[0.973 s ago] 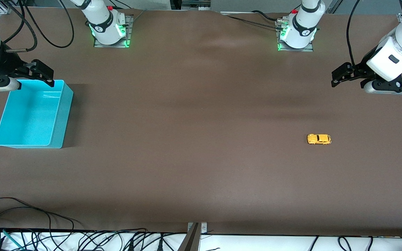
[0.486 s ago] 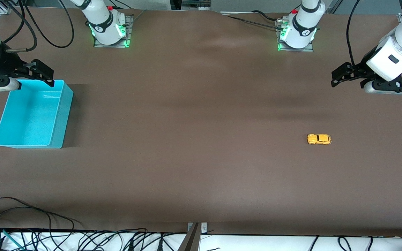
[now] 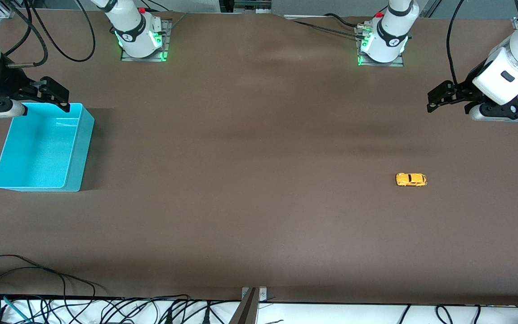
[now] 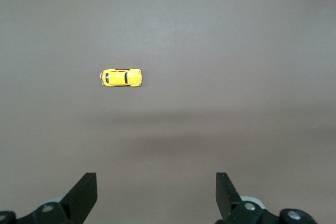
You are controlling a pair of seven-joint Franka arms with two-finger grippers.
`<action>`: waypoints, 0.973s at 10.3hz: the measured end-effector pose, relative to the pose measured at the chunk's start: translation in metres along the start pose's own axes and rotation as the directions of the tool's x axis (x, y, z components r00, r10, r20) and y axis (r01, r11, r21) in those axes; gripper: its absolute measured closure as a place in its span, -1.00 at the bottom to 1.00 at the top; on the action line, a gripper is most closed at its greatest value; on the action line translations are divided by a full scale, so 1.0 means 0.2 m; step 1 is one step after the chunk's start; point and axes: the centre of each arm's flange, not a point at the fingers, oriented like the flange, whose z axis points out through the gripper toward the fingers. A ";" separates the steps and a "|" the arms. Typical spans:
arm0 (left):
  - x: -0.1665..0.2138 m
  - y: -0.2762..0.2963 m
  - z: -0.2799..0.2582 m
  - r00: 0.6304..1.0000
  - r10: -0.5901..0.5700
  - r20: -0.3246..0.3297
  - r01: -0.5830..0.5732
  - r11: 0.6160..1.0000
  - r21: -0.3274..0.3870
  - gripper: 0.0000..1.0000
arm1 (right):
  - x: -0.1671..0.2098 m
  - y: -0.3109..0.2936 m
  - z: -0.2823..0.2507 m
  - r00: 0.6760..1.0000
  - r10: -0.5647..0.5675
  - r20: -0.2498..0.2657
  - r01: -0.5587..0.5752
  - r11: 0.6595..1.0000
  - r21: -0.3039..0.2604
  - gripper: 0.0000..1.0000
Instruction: Wind up and store yellow beetle car
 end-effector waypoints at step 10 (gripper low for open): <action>0.00 0.01 0.01 1.000 0.004 0.002 -0.004 1.000 0.000 -1.00 | 0.00 0.00 0.00 1.000 0.000 0.000 0.000 1.000 0.000 -1.00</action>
